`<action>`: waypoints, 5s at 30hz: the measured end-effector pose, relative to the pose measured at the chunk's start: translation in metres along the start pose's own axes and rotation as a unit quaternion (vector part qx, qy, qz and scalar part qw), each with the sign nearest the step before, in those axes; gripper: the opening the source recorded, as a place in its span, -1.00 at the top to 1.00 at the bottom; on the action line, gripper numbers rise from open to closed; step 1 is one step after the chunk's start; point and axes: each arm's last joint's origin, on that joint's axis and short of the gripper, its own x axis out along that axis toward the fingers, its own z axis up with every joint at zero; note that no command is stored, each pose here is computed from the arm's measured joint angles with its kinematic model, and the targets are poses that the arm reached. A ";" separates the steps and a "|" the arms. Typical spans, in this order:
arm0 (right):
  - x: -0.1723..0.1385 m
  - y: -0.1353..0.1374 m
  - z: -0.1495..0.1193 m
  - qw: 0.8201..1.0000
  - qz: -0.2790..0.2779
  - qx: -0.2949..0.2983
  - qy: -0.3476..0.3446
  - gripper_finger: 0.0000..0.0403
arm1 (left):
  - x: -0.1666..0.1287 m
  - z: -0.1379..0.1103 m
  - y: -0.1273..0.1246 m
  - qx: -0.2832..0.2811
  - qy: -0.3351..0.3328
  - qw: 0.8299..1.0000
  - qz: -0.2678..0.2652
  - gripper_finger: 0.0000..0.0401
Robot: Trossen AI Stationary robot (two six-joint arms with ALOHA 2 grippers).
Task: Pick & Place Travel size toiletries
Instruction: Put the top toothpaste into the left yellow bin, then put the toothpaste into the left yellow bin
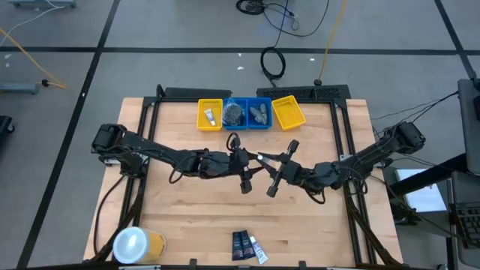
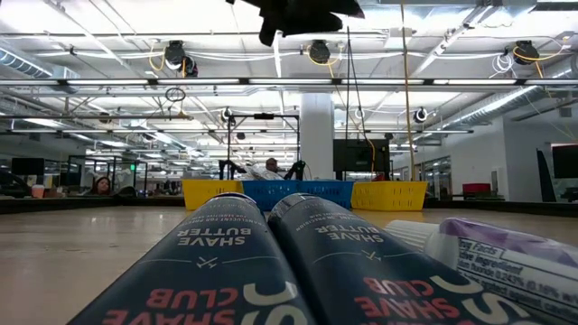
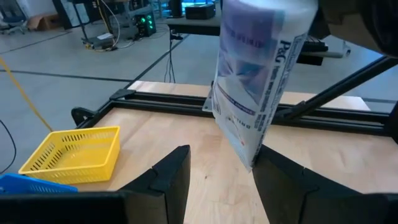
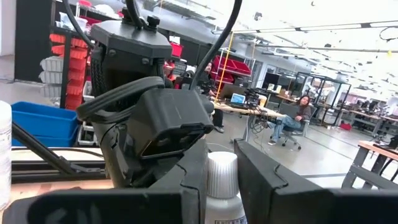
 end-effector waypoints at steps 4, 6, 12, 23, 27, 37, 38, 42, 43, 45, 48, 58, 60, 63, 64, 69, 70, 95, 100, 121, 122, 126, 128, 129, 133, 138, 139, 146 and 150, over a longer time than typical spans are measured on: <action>0.001 -0.001 0.000 1.000 -0.002 -0.001 0.001 0.75 | 0.000 0.000 0.000 0.001 0.002 1.000 0.000 0.38; 0.001 -0.001 -0.001 1.000 -0.004 -0.001 0.001 0.75 | 0.000 0.000 0.000 0.001 0.002 1.000 0.000 0.58; 0.001 -0.001 -0.001 1.000 -0.004 -0.002 0.001 0.75 | 0.000 -0.001 -0.001 0.004 0.003 1.000 -0.006 0.94; 0.001 -0.001 -0.001 1.000 -0.005 -0.001 0.003 0.66 | 0.000 -0.003 0.000 0.004 0.013 1.000 0.001 1.00; 0.000 0.000 0.000 1.000 0.001 -0.016 0.000 0.48 | 0.000 -0.005 0.001 0.010 0.024 1.000 0.017 1.00; -0.005 0.004 0.003 0.999 0.011 -0.043 -0.002 0.43 | -0.004 -0.009 0.006 0.028 0.055 0.995 0.079 1.00; -0.007 0.005 0.003 0.999 0.014 -0.048 -0.005 0.44 | -0.006 -0.009 0.009 0.027 0.061 0.994 0.090 1.00; -0.015 0.012 0.008 0.998 0.028 -0.060 -0.017 0.48 | -0.017 -0.008 0.022 0.017 0.097 0.983 0.154 1.00; -0.018 0.014 0.009 0.997 0.033 -0.062 -0.018 0.49 | -0.020 -0.008 0.027 0.015 0.109 0.979 0.173 1.00; -0.022 0.017 0.010 0.997 0.041 -0.061 -0.021 0.51 | -0.027 -0.009 0.036 0.008 0.128 0.971 0.204 1.00; -0.026 0.021 0.011 0.996 0.052 -0.064 -0.020 0.53 | -0.035 -0.010 0.052 -0.008 0.160 0.958 0.238 1.00; -0.033 0.027 0.011 0.996 0.067 -0.064 -0.018 0.54 | -0.045 -0.022 0.115 -0.057 0.261 0.908 0.323 1.00; -0.033 0.027 0.011 0.995 0.068 -0.066 -0.016 0.54 | -0.045 -0.024 0.128 -0.072 0.274 0.903 0.325 1.00; -0.033 0.027 0.009 0.996 0.071 -0.060 -0.010 0.54 | -0.044 -0.026 0.145 -0.089 0.292 0.897 0.320 1.00; -0.033 0.028 0.008 0.996 0.073 -0.060 -0.007 0.54 | -0.044 -0.026 0.151 -0.093 0.297 0.896 0.317 1.00; -0.033 0.028 0.006 0.995 0.076 -0.058 0.000 0.54 | -0.045 -0.031 0.183 -0.133 0.320 0.888 0.302 1.00; -0.033 0.028 0.006 0.995 0.076 -0.057 0.001 0.54 | -0.045 -0.033 0.190 -0.145 0.326 0.884 0.301 1.00; -0.033 0.029 0.005 0.995 0.078 -0.063 0.005 0.54 | -0.030 -0.086 0.248 -0.245 0.424 0.823 0.287 1.00; -0.033 0.029 0.005 0.995 0.078 -0.063 0.005 0.54 | -0.029 -0.086 0.246 -0.247 0.423 0.823 0.288 1.00; -0.034 0.031 -0.004 0.994 0.092 -0.028 0.043 0.54 | -0.027 -0.085 0.241 -0.218 0.424 0.827 0.297 0.61; -0.035 0.032 -0.008 0.994 0.095 -0.016 0.057 0.54 | -0.027 -0.085 0.239 -0.212 0.426 0.829 0.294 0.61; -0.039 0.037 -0.023 0.981 0.152 0.022 0.118 0.54 | -0.024 -0.084 0.231 -0.191 0.432 0.837 0.277 0.62; -0.040 0.039 -0.027 0.970 0.188 0.052 0.144 0.54 | -0.023 -0.083 0.225 -0.180 0.433 0.842 0.267 0.62; -0.041 0.040 -0.030 0.964 0.206 0.068 0.156 0.54 | -0.022 -0.082 0.222 -0.174 0.434 0.844 0.263 0.62; -0.040 0.043 -0.039 0.940 0.255 0.107 0.199 0.54 | -0.021 -0.076 0.205 -0.156 0.428 0.857 0.240 0.62; -0.035 0.054 -0.057 0.906 0.312 0.141 0.249 0.54 | -0.020 -0.064 0.175 -0.127 0.409 0.881 0.201 0.62; -0.034 0.057 -0.062 0.898 0.322 0.148 0.262 0.54 | -0.021 -0.062 0.168 -0.122 0.406 0.885 0.192 0.62; -0.033 0.076 -0.093 0.844 0.357 0.199 0.347 0.54 | -0.023 -0.056 0.119 -0.082 0.403 0.902 0.131 0.62; -0.037 0.085 -0.104 0.819 0.366 0.220 0.382 0.54 | -0.026 -0.056 0.091 -0.070 0.401 0.908 0.101 0.62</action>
